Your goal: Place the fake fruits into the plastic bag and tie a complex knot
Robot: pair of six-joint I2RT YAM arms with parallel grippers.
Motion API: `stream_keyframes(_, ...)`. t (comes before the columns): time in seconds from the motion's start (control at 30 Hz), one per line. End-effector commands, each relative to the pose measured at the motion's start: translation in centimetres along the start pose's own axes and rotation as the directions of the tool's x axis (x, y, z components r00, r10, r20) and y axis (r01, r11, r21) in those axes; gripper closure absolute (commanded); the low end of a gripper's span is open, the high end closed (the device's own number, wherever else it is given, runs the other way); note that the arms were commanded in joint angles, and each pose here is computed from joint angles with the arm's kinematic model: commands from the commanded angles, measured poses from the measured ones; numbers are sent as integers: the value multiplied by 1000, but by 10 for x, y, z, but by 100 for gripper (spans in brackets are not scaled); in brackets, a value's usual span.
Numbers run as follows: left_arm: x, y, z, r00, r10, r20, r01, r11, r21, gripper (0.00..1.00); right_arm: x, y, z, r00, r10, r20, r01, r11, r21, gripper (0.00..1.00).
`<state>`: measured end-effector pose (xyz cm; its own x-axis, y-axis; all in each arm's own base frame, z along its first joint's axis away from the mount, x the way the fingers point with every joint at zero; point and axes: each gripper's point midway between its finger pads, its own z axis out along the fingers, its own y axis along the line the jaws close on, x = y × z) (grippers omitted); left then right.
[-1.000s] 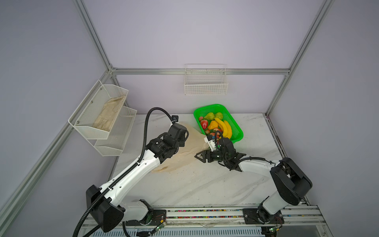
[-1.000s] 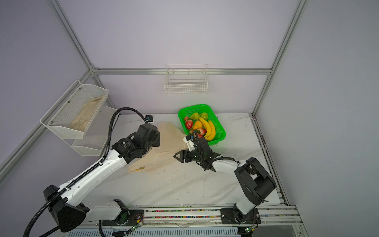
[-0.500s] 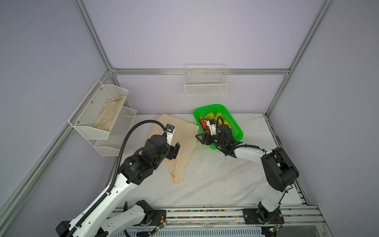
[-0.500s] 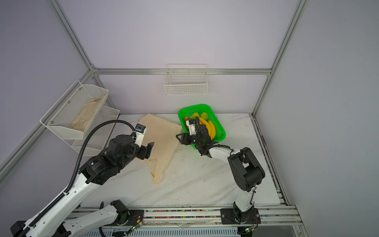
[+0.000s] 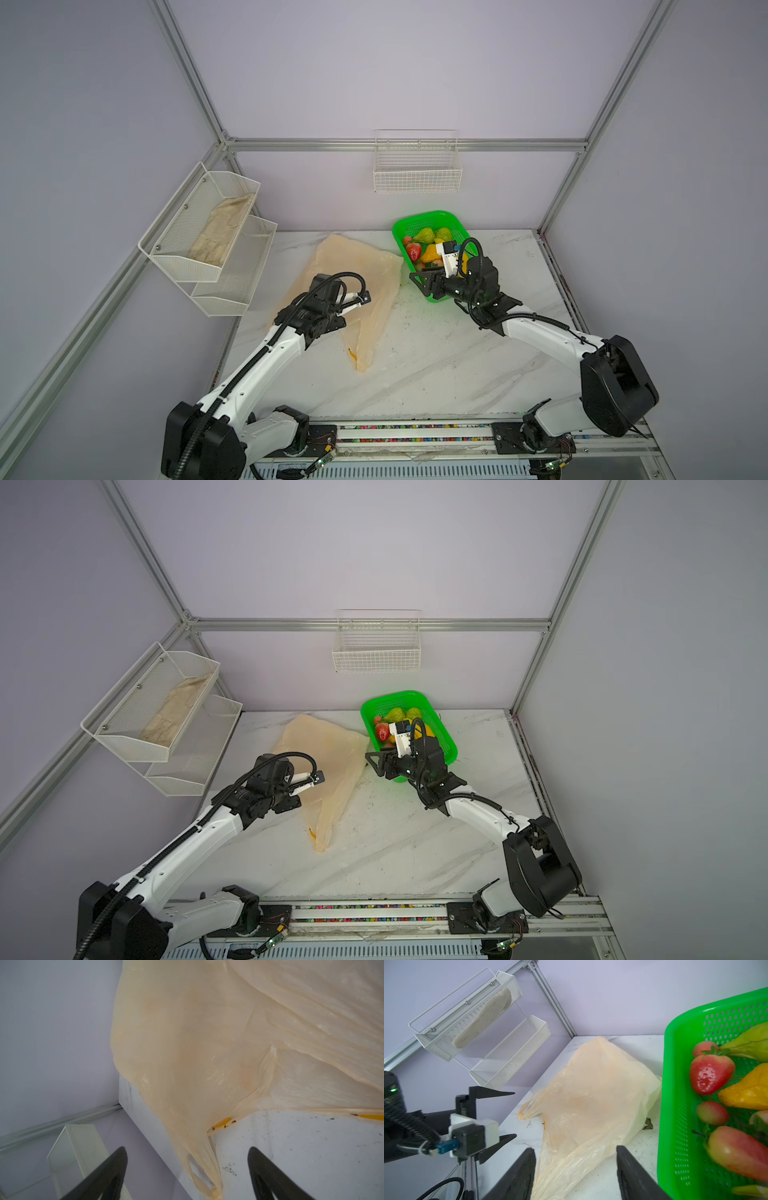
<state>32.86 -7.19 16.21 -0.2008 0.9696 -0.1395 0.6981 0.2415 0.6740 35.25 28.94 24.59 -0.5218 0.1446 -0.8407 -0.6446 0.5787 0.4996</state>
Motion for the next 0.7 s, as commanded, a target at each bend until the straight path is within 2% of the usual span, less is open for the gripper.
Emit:
stream_keyframes(0.0,-12,-13,25,993,87,85,-91,995,37,11,4,-11,-12,1000,-7,-9,8,999,43,36)
stream_keyframes(0.17,-38,-26,39,978,37,206,-63,991,120,12,6,-16,-14,1000,-3,-14,4,998,55,36)
stream_keyframes(0.33,-41,-47,64,979,33,202,-77,974,213,13,8,-19,-16,1000,-5,-22,7,998,69,35)
stream_keyframes(0.5,-37,-55,78,983,40,181,-85,965,247,13,6,-20,-18,1000,-8,-20,10,997,80,35)
stream_keyframes(0.6,-34,-54,90,987,36,159,-73,969,234,18,7,-20,-19,1000,-10,-23,12,997,81,35)
stream_keyframes(0.67,-36,-54,94,987,16,159,-53,971,233,27,7,-20,-19,1000,-11,-25,13,997,81,35)
